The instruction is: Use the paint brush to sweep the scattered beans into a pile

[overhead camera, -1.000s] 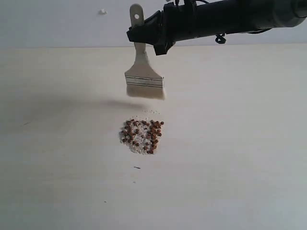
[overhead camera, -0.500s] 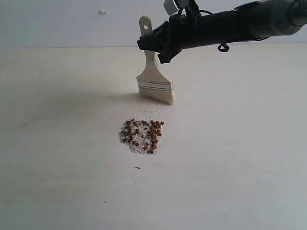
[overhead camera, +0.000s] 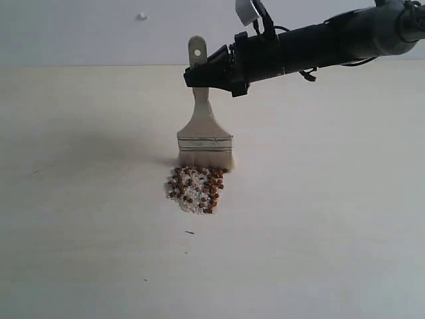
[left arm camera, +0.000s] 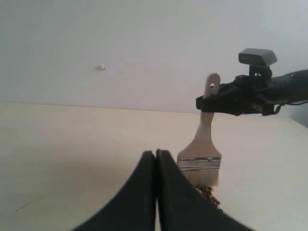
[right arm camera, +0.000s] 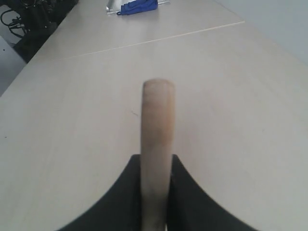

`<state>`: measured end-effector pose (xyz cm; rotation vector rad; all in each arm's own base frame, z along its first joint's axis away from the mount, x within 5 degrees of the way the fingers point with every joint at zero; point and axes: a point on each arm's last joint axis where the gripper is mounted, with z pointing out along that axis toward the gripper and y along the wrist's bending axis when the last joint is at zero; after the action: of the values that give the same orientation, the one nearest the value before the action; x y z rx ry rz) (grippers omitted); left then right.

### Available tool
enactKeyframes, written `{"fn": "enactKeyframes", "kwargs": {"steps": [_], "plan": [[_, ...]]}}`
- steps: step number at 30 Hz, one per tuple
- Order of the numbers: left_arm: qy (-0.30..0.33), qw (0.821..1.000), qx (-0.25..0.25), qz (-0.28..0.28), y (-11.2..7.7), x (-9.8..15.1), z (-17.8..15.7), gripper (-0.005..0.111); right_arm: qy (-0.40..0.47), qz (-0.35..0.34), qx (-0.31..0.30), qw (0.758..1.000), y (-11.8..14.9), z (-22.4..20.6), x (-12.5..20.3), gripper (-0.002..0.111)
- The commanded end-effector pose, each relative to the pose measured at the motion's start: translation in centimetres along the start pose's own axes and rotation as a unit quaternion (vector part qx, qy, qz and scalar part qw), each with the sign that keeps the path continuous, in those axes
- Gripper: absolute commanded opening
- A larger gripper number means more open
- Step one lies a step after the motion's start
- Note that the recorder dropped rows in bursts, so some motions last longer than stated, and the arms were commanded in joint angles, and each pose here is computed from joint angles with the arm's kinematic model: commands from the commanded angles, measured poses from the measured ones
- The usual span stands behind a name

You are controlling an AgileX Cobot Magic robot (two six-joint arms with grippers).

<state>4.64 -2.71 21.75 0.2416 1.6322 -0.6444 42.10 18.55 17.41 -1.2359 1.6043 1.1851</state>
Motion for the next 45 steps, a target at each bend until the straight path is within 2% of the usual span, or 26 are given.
{"fn": "enactKeyframes", "kwargs": {"steps": [1, 6, 9, 12, 21, 25, 38, 45], "plan": [[-0.001, 1.0, -0.001, -0.001, 0.1, 0.1, 0.0, 0.0, -0.035, -0.027, 0.007, 0.999, 0.2, -0.8, -2.7, 0.0], [-0.001, 1.0, -0.001, -0.001, 0.1, 0.1, 0.0, 0.0, -0.037, -0.052, 0.029, 0.998, -0.2, -1.1, -4.2, 0.0], [-0.001, 1.0, -0.001, -0.001, 0.1, 0.1, 0.0, 0.0, -0.022, -0.069, 0.062, 0.996, -1.2, -1.5, -3.4, 0.0], [-0.001, 1.0, -0.001, -0.001, 0.1, 0.1, 0.0, 0.0, -0.023, -0.053, 0.074, 0.996, -2.3, -2.1, -2.1, 0.0], [-0.001, 1.0, -0.001, -0.001, 0.1, 0.1, 0.0, 0.0, -0.022, -0.032, 0.021, 0.999, -2.3, -1.3, 0.2, 0.0], [-0.001, 1.0, -0.001, -0.001, 0.1, 0.1, 0.0, 0.0, -0.019, -0.024, 0.017, 0.999, -2.5, -1.1, 0.9, 0.0], [-0.001, 1.0, -0.001, -0.001, 0.1, 0.1, 0.0, 0.0, 0.005, 0.021, 0.009, 1.0, -2.3, -1.1, 1.2, 0.0], [-0.001, 1.0, -0.001, -0.001, 0.1, 0.1, 0.0, 0.0, 0.009, 0.011, 0.01, 1.0, -1.8, -1.6, -0.1, 0.0]]}}
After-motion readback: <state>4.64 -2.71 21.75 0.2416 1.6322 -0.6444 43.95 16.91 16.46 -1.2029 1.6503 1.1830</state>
